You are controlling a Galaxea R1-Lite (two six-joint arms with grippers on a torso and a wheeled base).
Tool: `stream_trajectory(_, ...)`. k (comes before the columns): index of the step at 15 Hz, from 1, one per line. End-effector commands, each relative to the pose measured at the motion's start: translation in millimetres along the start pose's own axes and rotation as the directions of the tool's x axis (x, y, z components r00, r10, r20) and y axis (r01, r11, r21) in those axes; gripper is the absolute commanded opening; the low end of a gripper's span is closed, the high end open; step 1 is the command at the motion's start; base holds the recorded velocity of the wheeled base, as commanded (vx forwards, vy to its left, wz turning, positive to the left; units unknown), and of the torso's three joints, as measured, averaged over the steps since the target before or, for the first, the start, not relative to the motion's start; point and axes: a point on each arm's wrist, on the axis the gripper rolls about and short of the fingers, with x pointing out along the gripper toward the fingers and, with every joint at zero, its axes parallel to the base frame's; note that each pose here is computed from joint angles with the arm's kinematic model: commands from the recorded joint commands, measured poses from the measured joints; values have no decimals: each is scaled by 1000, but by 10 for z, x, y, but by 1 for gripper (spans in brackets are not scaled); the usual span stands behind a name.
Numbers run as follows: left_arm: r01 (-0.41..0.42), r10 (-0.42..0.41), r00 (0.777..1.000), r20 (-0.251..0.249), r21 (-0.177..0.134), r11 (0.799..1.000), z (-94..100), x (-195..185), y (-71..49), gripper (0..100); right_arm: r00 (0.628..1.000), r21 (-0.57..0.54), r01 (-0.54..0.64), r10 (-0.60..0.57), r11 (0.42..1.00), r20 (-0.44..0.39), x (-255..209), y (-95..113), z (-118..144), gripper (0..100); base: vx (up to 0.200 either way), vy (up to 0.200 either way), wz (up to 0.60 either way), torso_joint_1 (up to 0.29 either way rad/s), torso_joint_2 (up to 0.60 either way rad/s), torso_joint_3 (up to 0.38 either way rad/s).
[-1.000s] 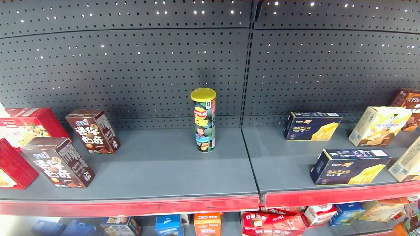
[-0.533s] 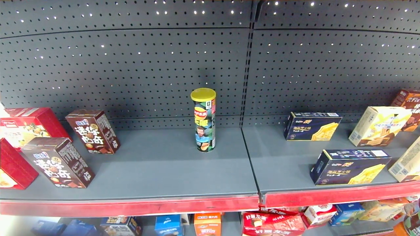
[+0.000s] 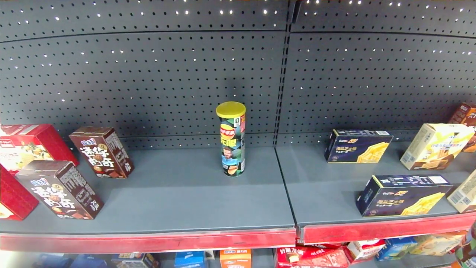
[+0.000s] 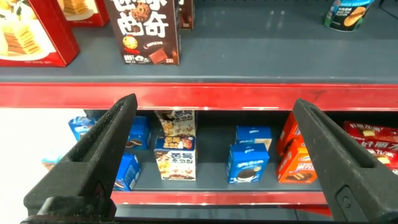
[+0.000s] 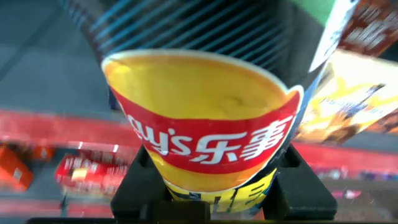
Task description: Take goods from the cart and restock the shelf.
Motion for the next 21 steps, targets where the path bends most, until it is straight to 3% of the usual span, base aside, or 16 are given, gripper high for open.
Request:
stream_trajectory(1, -1, 1, 1000, -1, 0, 1000, 0, 1, 0, 100, 1000, -6, 0, 0, 1000, 2, 2, -1, 3, 0, 0, 0, 0, 0, 0, 0)
stream_trajectory(9, 1, -1, 1000, -1, 0, 1000, 0, 1, 0, 100, 999, -18, -2, 2, 1000, 42, -9, 4, 21, 0, 0, 0, 0, 0, 0, 0)
stream_trajectory(12, 5, -5, 1000, -1, 4, 1000, 0, 1, -1, 100, 991, 11, 111, -111, 994, 69, -71, -25, 48, 0, 0, 0, 0, 0, 0, 0)
stream_trajectory(14, 7, -7, 1000, -1, 40, 999, 0, 1, -2, 100, 971, 27, 201, -203, 979, 130, -206, -50, 89, 0, 0, 0, 0, 0, 0, 0)
stream_trajectory(15, 21, -21, 1000, -4, 38, 999, 3, 2, -4, 100, 955, 38, 253, -256, 967, 150, -280, -60, 97, 0, 0, 0, 0, 0, 0, 0)
stream_trajectory(18, 67, -66, 997, -38, 37, 997, 10, 26, -12, 100, 902, 54, 413, -417, 909, 110, -495, -114, 214, 0, 0, 0, 0, 0, 0, 0)
stream_trajectory(21, 69, -67, 997, -48, 37, 997, 12, 35, -12, 100, 898, 40, 435, -437, 900, 59, -678, -125, 294, 0, 0, 0, 0, 0, 0, 0)
